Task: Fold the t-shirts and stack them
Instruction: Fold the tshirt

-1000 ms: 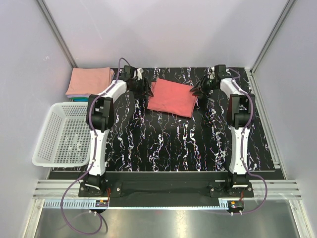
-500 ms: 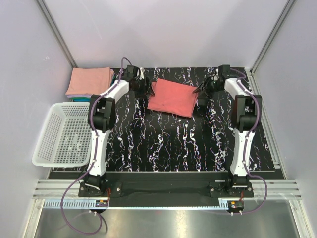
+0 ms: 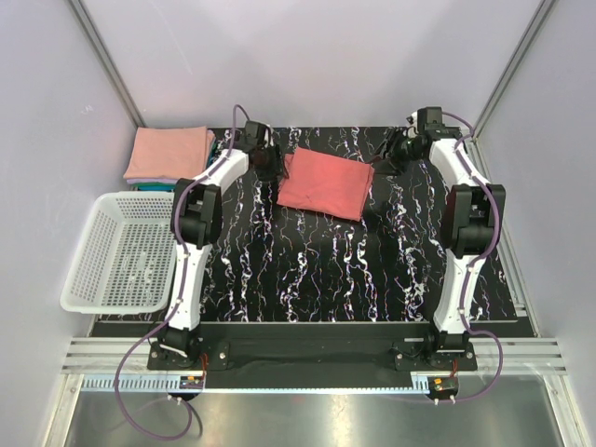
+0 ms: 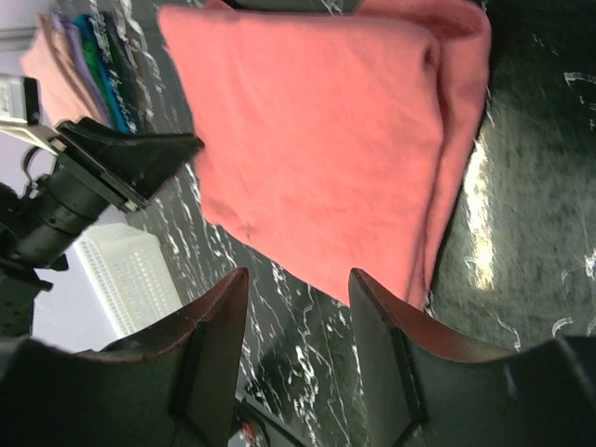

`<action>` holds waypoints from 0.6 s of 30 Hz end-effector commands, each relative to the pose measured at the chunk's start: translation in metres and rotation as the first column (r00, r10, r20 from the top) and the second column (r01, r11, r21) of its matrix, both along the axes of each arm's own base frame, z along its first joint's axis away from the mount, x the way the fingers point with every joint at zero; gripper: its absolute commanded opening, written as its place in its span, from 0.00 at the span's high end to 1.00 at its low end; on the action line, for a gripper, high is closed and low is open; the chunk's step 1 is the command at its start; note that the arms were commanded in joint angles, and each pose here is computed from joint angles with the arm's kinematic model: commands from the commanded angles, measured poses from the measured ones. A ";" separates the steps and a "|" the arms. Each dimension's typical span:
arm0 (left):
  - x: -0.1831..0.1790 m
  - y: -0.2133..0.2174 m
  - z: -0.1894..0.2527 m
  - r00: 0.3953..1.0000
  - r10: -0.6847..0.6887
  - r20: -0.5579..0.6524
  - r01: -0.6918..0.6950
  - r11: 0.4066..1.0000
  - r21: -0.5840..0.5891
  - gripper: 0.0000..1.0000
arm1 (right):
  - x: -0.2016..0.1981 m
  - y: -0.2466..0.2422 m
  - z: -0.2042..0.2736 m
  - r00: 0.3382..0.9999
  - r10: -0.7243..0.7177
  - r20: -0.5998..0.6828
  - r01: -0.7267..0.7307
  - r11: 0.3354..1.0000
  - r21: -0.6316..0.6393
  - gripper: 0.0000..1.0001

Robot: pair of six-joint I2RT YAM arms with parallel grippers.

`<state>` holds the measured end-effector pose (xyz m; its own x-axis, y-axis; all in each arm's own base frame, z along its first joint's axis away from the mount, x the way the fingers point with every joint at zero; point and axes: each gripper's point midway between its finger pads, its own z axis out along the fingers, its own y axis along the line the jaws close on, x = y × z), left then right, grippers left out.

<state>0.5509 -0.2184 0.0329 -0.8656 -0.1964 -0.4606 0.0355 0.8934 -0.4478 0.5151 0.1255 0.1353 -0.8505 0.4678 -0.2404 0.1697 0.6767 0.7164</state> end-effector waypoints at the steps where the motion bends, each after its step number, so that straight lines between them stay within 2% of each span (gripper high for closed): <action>1: -0.017 0.000 -0.034 0.996 0.003 -0.088 0.003 0.997 0.072 0.51 | -0.005 0.003 0.028 0.999 0.018 0.029 -0.017 0.999 -0.048 0.45; 2: -0.021 -0.002 -0.034 0.996 -0.001 -0.095 0.007 0.998 0.061 0.62 | -0.004 0.002 0.033 0.999 0.017 0.036 -0.015 0.998 -0.054 0.45; 4: -0.031 -0.010 -0.032 0.994 -0.023 -0.102 0.026 0.999 0.034 0.72 | -0.003 0.005 0.050 0.998 0.019 0.067 -0.014 0.998 -0.068 0.45; 5: -0.036 -0.010 -0.031 0.993 -0.036 -0.109 0.040 0.999 0.036 0.82 | -0.002 0.006 0.054 0.997 0.017 0.078 -0.011 0.997 -0.074 0.45; 10: -0.059 0.002 -0.014 0.993 -0.042 -0.108 0.050 0.996 0.076 0.94 | -0.015 0.013 0.071 0.995 -0.011 0.097 0.019 0.997 -0.081 0.44; 14: -0.072 0.017 -0.001 0.995 -0.005 -0.100 0.016 0.994 0.106 0.92 | -0.035 0.012 0.085 0.991 -0.023 0.135 0.036 0.995 -0.095 0.44; 15: -0.071 0.018 -0.001 0.995 -0.003 -0.101 0.014 0.994 0.108 0.88 | -0.039 0.010 0.083 0.991 -0.027 0.134 0.041 0.994 -0.102 0.44; 16: -0.068 0.021 0.001 0.995 0.006 -0.095 0.005 0.993 0.114 0.72 | -0.044 0.008 0.082 0.990 -0.030 0.138 0.046 0.993 -0.108 0.44; 18: -0.063 0.022 0.000 0.995 0.009 -0.099 0.003 0.993 0.120 0.62 | -0.048 0.007 0.081 0.990 -0.033 0.137 0.049 0.992 -0.116 0.44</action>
